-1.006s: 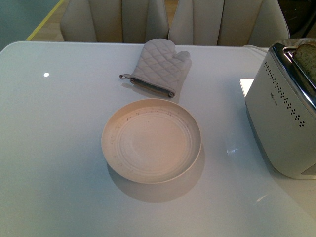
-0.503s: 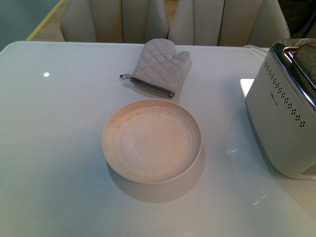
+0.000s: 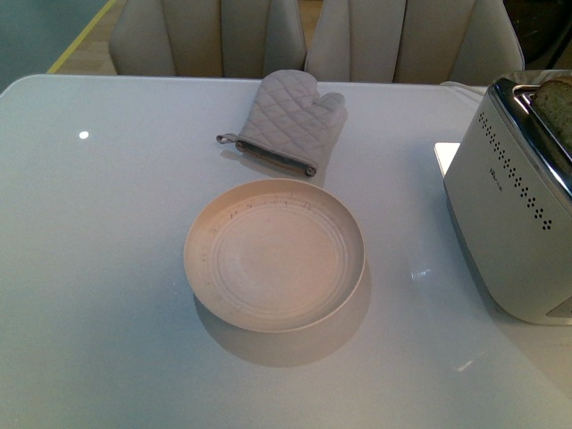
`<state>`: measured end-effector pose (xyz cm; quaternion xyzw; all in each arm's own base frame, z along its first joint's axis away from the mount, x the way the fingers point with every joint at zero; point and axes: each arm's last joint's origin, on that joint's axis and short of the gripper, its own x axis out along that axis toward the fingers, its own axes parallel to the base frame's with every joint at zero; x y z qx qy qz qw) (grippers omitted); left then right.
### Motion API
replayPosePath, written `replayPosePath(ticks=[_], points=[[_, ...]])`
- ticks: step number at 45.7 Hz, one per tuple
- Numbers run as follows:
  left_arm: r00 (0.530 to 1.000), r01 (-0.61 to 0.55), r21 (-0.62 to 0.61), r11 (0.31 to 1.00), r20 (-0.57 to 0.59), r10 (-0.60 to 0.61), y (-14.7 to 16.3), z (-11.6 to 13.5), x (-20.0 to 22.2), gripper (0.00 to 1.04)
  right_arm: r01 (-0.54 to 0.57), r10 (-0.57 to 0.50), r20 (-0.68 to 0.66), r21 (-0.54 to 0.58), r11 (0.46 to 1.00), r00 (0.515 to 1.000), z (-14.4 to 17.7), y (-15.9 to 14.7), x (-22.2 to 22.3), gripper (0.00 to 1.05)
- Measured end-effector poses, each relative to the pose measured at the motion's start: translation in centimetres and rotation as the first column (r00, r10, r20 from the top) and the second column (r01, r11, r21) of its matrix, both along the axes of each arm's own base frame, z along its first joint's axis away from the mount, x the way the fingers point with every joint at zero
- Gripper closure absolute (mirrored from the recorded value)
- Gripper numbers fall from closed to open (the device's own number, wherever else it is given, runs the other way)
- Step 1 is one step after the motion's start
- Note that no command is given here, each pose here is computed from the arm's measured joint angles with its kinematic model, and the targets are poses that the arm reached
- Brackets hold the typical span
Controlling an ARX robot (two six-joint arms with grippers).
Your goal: Put bread into toaster
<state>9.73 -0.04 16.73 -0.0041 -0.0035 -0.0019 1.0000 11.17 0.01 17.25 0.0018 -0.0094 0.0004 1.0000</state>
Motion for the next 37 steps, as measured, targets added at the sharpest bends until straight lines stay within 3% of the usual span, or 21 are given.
replayPosePath(ticks=[27, 37], points=[[1.000, 0.000, 0.000, 1.000, 0.000, 0.000, 0.0, 0.0, 0.0, 0.07, 0.002, -0.002, -0.005, 0.000, 1.000, 1.000, -0.3, 0.0, -1.5, 1.03], [1.000, 0.000, 0.000, 1.000, 0.000, 0.000, 0.0, 0.0, 0.0, 0.07, 0.002, -0.002, -0.005, -0.001, 1.000, 1.000, -0.3, 0.0, -1.5, 0.66]])
